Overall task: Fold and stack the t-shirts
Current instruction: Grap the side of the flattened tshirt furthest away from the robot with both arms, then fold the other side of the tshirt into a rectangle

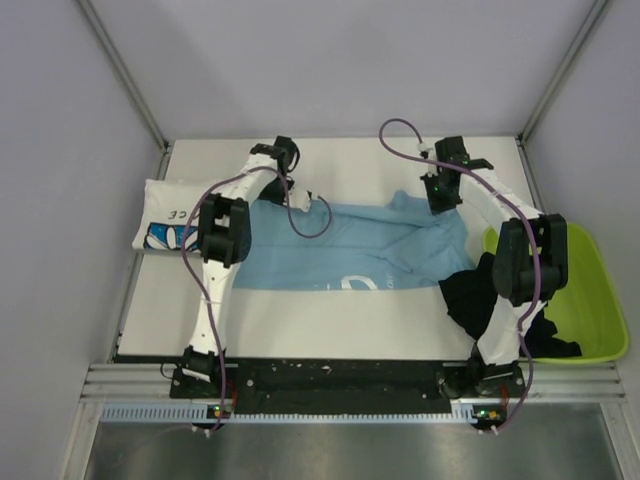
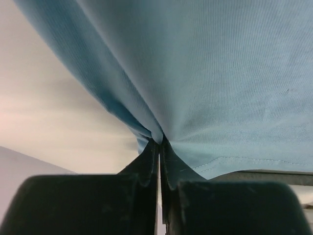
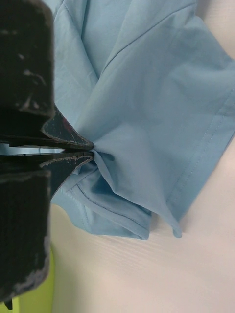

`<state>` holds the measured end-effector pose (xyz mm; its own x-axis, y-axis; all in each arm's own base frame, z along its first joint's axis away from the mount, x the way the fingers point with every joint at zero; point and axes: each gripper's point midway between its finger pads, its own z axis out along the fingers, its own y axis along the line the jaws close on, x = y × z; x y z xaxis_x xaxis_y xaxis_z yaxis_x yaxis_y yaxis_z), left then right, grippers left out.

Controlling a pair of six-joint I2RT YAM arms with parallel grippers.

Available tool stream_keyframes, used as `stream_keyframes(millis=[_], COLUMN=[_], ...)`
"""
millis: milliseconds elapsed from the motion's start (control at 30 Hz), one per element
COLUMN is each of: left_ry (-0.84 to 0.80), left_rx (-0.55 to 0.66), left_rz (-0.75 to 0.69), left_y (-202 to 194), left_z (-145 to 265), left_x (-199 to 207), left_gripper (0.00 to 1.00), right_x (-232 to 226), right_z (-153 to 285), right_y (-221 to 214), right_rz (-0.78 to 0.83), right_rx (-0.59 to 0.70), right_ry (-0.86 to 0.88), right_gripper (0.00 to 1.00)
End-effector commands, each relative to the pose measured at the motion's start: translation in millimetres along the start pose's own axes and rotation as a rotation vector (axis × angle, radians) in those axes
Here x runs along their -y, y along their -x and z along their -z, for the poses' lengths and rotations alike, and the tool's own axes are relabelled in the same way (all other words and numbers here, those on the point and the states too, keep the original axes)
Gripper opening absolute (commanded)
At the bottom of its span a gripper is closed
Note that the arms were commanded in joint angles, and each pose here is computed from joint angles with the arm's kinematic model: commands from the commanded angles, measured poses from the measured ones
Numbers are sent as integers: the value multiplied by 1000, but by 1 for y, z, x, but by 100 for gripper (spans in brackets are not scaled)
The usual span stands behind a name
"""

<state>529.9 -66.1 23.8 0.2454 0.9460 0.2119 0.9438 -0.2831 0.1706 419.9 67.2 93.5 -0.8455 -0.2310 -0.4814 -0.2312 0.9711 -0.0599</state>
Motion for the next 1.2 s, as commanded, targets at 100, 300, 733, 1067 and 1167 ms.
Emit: stream_keyframes(millis=[100, 300, 733, 1067, 1167], left_ry=[92, 265, -144, -341, -312], left_rx=[-14, 81, 162, 233, 242], left_rz=[210, 521, 613, 568, 572], left_y=[-7, -11, 40, 51, 41], left_z=[-12, 57, 65, 104, 116], left_x=[1, -9, 164, 210, 203], left_gripper=[0, 0, 0, 35, 41], right_x=[13, 12, -25, -23, -17], right_z=[29, 43, 28, 71, 78], right_y=[16, 6, -109, -55, -22], right_rz=[32, 36, -68, -109, -146], right_rx=[76, 88, -228, -45, 45], right_ry=[-87, -88, -54, -37, -35], right_gripper=[0, 0, 20, 58, 58])
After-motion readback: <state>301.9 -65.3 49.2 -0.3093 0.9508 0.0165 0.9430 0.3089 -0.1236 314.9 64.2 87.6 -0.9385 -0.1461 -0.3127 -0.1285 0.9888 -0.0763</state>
